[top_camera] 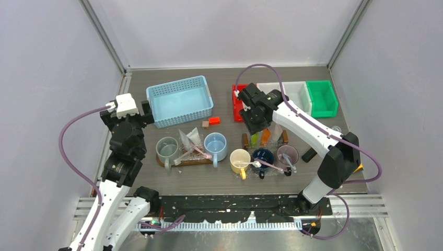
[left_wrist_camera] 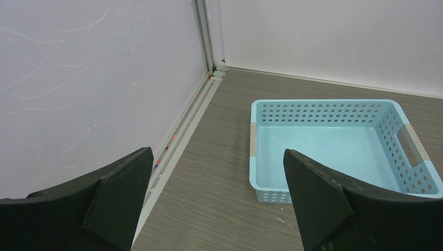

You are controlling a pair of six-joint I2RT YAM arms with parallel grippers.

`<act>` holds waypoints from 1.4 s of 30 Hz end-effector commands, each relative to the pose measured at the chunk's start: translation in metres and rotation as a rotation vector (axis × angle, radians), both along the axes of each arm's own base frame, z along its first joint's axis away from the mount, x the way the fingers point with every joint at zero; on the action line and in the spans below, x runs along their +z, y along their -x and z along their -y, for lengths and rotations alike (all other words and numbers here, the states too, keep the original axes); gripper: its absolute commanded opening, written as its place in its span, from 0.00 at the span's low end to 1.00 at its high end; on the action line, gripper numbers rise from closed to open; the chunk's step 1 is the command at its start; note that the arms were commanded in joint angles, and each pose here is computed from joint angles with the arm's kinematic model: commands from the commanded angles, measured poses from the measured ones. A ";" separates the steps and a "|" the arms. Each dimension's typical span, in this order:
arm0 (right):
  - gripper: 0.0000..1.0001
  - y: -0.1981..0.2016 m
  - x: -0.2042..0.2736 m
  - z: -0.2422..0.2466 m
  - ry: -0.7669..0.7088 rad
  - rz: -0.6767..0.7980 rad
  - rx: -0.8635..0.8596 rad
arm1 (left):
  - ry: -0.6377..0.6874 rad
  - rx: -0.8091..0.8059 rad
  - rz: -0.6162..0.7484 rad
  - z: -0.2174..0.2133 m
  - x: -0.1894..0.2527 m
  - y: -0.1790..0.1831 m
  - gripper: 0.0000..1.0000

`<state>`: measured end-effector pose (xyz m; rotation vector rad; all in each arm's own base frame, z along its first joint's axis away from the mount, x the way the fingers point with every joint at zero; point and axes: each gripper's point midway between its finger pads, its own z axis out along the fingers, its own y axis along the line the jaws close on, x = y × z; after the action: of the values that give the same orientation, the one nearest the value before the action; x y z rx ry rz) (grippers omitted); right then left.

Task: Prepare toiletry sets of a toothbrush and toothpaste on the tray
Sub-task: Place the toothpaste in the toothpaste holder, then reset both arms

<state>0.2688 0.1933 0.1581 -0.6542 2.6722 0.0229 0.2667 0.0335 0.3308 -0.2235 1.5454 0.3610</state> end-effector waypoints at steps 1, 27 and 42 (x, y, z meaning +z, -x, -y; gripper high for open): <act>0.49 -0.007 0.019 0.001 -0.035 0.077 -0.033 | 0.033 0.004 0.075 -0.002 0.022 0.006 1.00; 1.00 -0.011 0.216 0.201 -0.213 1.070 -0.812 | 0.113 -0.141 0.171 -0.008 0.082 0.095 1.00; 1.00 0.112 0.219 0.290 -0.207 1.475 -0.997 | 0.066 -0.076 0.317 -0.040 0.093 0.158 1.00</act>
<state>0.1774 -0.0776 0.3676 0.5300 1.3789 -0.2914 0.1201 0.0656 0.4229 -0.2587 1.2868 0.1626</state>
